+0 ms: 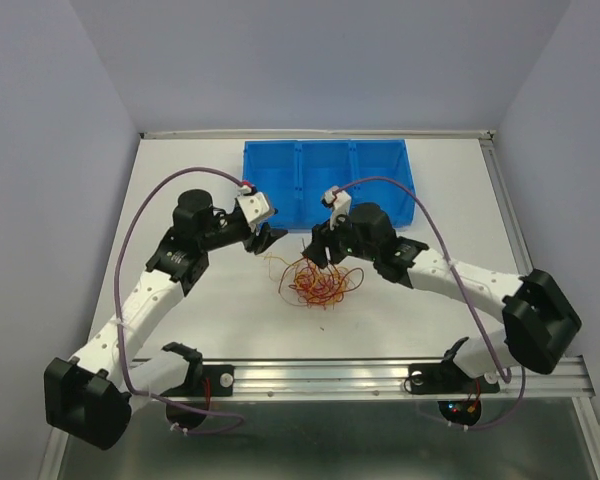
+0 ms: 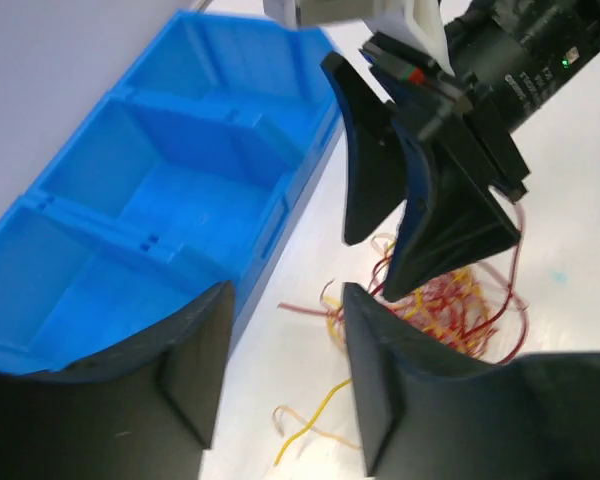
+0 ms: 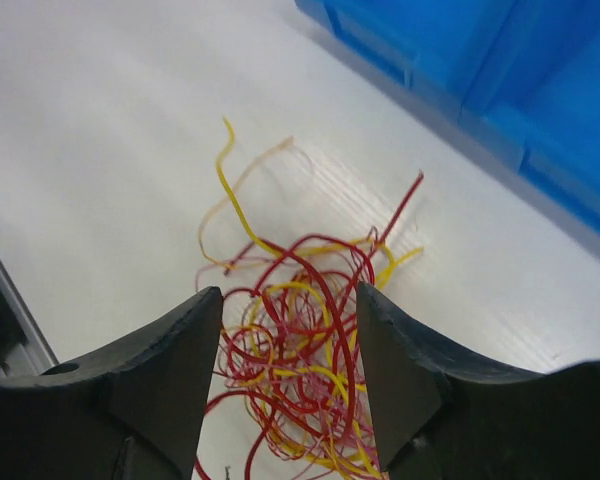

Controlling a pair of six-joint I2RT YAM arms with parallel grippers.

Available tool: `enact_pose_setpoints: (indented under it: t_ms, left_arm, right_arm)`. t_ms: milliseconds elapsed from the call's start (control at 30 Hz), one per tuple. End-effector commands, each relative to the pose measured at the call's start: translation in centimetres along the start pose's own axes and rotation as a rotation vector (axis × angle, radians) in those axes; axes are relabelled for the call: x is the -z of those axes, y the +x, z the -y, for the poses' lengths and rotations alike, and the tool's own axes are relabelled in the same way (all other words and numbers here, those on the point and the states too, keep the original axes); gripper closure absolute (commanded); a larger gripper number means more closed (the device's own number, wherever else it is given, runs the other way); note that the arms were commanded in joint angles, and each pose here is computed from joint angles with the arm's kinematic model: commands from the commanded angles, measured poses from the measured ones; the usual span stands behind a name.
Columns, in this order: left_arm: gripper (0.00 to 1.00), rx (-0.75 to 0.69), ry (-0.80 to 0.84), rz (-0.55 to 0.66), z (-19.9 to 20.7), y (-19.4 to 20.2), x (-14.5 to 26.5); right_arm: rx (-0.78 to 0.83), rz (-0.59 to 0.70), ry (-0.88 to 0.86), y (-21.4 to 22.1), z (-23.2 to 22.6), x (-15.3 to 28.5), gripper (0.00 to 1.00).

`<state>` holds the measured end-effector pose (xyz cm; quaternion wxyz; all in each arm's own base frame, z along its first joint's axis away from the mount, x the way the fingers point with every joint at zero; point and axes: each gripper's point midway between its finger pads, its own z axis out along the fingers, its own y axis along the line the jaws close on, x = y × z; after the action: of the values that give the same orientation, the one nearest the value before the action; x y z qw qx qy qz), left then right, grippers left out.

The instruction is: Untangle the cables

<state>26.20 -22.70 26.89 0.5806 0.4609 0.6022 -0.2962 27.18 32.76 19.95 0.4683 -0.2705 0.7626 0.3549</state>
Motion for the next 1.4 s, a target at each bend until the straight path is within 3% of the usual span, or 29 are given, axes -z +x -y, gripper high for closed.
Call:
enact_pose_setpoints:
  t_ms: [0, 100, 267, 633, 767, 833, 900, 1000, 1067, 1233, 1333, 1367]
  left_arm:
    - [0.36, -0.106, -0.021, -0.169, -1.1, 6.2, 0.2]
    - [0.34, -0.195, 0.069, -0.279, -0.4, 10.4, 0.2]
    - [0.34, -0.164, 0.258, -0.390, 1.1, 14.3, -0.6]
    - [0.35, -0.183, 0.318, -0.417, 1.3, 15.6, -0.8]
    - [0.36, -0.167, 0.312, -0.423, 1.0, 15.7, -1.1]
    - [0.36, -0.155, 0.317, -0.427, 1.0, 15.9, -1.4]
    - [0.36, -0.152, 0.311, -0.429, 0.7, 15.9, -1.6]
    - [0.44, -0.143, 0.312, -0.437, 0.5, 16.1, -2.2]
    - [0.44, -0.134, 0.319, -0.451, 0.6, 16.6, -2.5]
    - [0.45, -0.139, 0.311, -0.463, 0.3, 17.0, -2.9]
    - [0.60, -0.136, 0.331, -0.466, 1.0, 17.1, -3.1]
    - [0.77, -0.137, 0.331, -0.474, 1.0, 17.2, -3.2]
  right_arm:
    - [0.018, -0.086, 0.051, 1.4, 0.8, -1.7, 0.37]
    - [0.020, -0.124, 0.069, 2.5, 1.2, -2.4, 0.37]
    - [0.026, -0.209, 0.048, 4.5, 1.1, -2.2, 0.34]
    - [0.036, -0.310, 0.070, 6.7, 2.0, -3.2, 0.38]
    - [0.037, -0.343, 0.071, 7.3, 2.1, -2.8, 0.48]
    - [0.038, -0.344, 0.074, 7.3, 2.1, -2.8, 0.48]
    - [0.039, -0.343, 0.082, 7.1, 2.2, -2.7, 0.65]
    - [0.042, -0.333, 0.086, 6.8, 2.2, -2.5, 0.84]
    - [0.041, -0.331, 0.078, 6.7, 2.0, -2.4, 0.92]
    - [0.042, -0.319, 0.071, 6.3, 1.8, -2.2, 0.98]
    - [0.040, -0.319, 0.071, 6.3, 1.8, -2.1, 0.99]
    - [0.039, -0.317, 0.071, 6.3, 1.7, -2.1, 0.99]
